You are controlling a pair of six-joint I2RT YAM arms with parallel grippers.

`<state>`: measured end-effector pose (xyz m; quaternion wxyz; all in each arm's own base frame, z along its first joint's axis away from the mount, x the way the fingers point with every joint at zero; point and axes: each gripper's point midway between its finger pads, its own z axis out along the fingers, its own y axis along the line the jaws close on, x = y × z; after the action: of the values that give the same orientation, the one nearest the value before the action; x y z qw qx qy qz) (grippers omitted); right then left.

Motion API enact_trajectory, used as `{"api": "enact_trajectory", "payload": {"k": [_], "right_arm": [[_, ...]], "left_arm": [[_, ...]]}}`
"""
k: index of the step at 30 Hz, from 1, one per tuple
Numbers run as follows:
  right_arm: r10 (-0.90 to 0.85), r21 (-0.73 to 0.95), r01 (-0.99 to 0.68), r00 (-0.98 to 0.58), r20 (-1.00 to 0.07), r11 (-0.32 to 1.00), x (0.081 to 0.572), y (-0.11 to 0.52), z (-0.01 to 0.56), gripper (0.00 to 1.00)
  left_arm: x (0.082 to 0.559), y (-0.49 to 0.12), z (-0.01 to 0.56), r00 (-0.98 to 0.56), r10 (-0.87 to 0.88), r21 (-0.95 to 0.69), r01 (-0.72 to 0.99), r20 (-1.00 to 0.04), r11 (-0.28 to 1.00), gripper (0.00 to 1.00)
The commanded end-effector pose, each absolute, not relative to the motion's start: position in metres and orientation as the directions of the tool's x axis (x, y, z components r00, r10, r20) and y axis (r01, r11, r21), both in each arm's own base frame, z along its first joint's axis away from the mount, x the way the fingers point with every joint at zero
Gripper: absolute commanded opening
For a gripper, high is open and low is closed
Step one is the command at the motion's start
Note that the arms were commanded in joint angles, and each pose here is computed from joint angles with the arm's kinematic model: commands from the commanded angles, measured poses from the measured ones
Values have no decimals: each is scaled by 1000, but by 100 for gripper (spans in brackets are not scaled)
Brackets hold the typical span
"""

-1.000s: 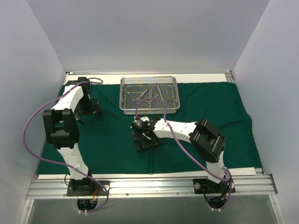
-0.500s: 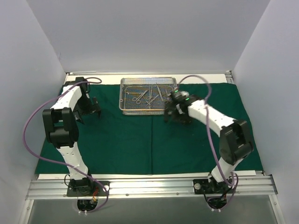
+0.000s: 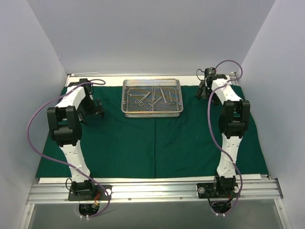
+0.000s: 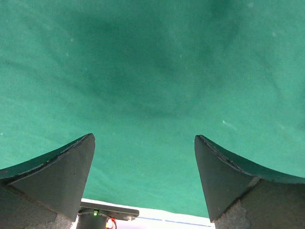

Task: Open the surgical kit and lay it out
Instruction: Smooth out the surgical kit at the center of the board.

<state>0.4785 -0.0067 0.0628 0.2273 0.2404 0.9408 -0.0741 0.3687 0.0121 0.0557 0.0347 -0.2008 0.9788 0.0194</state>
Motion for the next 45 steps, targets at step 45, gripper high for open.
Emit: {"api": "enact_trajectory", "payload": {"k": [45], "right_arm": [[361, 174, 317, -788, -498, 932, 462, 26, 114, 98]], "left_arm": [[404, 24, 132, -808, -510, -286, -435, -296, 854, 94]]}}
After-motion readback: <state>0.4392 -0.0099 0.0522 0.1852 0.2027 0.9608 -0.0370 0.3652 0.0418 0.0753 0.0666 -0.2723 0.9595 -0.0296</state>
